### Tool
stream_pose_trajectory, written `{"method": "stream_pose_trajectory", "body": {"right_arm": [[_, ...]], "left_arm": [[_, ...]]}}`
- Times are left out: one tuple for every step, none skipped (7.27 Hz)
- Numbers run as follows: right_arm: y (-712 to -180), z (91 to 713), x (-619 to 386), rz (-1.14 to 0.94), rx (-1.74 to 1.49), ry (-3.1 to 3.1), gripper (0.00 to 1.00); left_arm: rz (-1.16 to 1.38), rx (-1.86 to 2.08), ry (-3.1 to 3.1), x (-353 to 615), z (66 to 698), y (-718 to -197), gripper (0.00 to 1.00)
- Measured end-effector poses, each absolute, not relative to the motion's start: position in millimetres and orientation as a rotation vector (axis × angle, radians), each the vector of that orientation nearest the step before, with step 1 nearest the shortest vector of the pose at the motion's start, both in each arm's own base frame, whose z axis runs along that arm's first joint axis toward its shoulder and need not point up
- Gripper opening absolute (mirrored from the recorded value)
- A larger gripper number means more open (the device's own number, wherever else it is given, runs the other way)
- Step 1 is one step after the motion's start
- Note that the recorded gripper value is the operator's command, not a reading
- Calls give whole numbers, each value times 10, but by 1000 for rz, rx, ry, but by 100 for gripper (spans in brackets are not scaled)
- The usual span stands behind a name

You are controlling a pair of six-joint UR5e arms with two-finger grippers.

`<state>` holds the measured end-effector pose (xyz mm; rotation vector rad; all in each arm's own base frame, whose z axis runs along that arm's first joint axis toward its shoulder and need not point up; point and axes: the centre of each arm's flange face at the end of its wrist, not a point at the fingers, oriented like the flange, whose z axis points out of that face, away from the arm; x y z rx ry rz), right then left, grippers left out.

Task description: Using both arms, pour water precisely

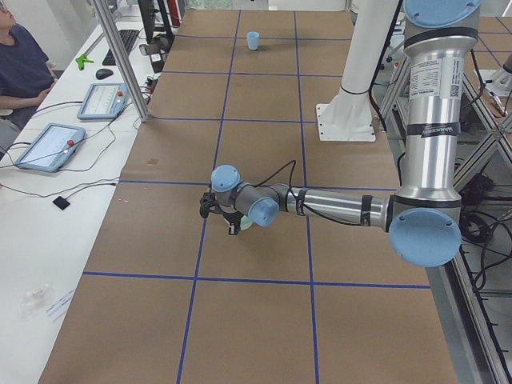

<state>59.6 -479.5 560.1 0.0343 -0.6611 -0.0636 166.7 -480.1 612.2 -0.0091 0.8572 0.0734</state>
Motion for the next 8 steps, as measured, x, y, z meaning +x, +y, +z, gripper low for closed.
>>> {"method": "stream_pose_trajectory", "body": {"right_arm": [[-4798,5598,597,-64,35,-661,99],[-4798,5597,599,-63,35,-661,99],[-4795,5604,600,-62,34,-661,99],[-4794,5608,598,-62,33,-661,99],[-4794,5607,597,-63,33,-661,99],[-4794,5608,596,-63,33,-661,99],[-4791,5611,596,-62,32,-661,99],[-4790,5614,595,-62,31,-661,99]], "left_arm": [[71,-17,853,1668,6173,-4798,2],[70,-20,852,1669,6216,-4796,2],[71,-18,853,1669,6268,-4795,2],[71,-15,854,1668,6334,-4792,2],[71,-15,854,1666,6384,-4790,2],[70,-16,853,1665,6413,-4788,12],[70,-17,852,1667,6429,-4786,30],[69,-19,851,1669,6442,-4784,49]]}}
